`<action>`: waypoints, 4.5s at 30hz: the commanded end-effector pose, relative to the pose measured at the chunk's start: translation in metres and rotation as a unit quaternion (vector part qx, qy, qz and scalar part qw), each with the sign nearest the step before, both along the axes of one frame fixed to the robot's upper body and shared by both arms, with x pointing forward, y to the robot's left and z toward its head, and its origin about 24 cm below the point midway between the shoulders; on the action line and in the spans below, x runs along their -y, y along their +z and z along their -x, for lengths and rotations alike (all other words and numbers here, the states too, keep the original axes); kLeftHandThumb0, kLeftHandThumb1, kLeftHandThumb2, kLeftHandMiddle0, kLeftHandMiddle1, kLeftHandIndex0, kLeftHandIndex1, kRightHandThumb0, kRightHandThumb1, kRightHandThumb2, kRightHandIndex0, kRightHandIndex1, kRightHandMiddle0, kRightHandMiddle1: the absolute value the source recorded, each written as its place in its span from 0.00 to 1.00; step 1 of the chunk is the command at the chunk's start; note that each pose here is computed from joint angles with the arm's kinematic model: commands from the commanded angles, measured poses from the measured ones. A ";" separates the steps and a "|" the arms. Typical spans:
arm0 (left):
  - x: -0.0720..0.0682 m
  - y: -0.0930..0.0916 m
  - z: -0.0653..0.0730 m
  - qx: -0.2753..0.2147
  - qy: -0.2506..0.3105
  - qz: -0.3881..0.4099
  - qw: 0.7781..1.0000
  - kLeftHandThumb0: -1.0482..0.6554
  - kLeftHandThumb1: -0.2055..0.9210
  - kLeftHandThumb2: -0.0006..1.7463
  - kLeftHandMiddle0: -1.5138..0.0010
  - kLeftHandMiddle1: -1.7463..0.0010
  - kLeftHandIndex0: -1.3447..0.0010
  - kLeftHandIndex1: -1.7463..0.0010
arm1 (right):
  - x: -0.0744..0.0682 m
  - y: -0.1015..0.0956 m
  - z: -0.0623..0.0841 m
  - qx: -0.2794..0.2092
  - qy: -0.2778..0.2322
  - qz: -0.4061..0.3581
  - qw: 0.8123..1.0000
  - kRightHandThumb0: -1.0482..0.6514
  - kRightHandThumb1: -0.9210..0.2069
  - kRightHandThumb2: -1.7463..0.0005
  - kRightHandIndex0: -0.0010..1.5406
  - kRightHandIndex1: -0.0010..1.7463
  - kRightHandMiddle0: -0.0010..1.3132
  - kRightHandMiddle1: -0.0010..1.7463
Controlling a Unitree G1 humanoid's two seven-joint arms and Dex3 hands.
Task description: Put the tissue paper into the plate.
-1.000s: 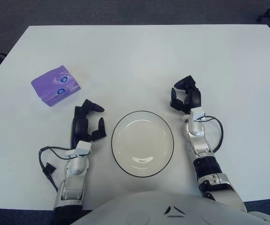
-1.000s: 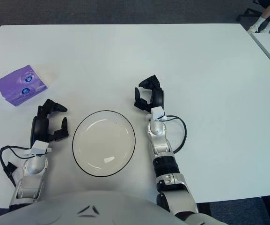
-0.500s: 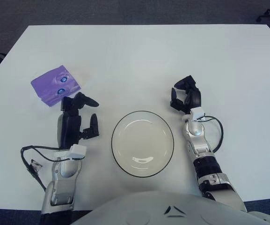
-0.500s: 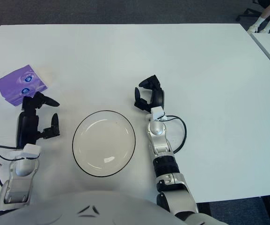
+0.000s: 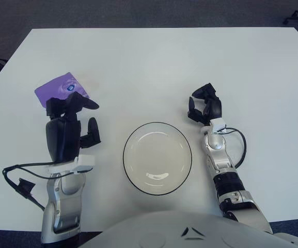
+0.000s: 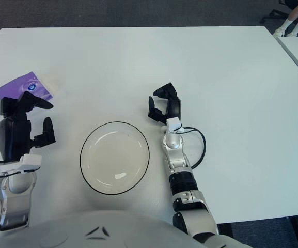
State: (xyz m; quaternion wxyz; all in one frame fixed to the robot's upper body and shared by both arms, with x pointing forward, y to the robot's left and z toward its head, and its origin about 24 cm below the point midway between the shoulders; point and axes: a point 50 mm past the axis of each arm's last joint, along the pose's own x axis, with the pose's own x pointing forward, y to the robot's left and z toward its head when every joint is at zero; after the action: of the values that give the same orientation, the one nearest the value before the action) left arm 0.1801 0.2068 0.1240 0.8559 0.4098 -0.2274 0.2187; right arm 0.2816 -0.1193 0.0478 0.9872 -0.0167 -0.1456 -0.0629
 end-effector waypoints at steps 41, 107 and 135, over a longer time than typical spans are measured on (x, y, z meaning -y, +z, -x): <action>-0.096 0.022 -0.084 -0.225 0.019 -0.278 0.934 0.00 0.83 0.23 1.00 1.00 1.00 1.00 | 0.011 -0.069 0.032 -0.150 -0.017 0.005 0.989 0.38 0.32 0.42 0.42 0.95 0.32 1.00; -0.110 -0.039 -0.139 -0.493 -0.148 -0.146 0.845 0.01 0.68 0.32 1.00 1.00 1.00 1.00 | 0.013 -0.069 0.036 -0.148 -0.035 0.004 0.988 0.38 0.30 0.43 0.43 0.95 0.31 1.00; -0.090 -0.087 -0.143 -0.611 -0.166 -0.150 0.760 0.16 0.66 0.51 0.99 0.90 1.00 0.91 | 0.017 -0.069 0.039 -0.140 -0.040 -0.007 0.989 0.37 0.34 0.40 0.43 0.98 0.33 1.00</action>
State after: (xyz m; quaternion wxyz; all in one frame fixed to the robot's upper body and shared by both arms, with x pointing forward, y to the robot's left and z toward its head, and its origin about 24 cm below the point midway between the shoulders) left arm 0.3509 0.3077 0.1102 0.8013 0.5570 0.1367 -0.1701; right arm 0.2840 -0.1267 0.0474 0.9853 -0.0023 -0.1460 -0.0886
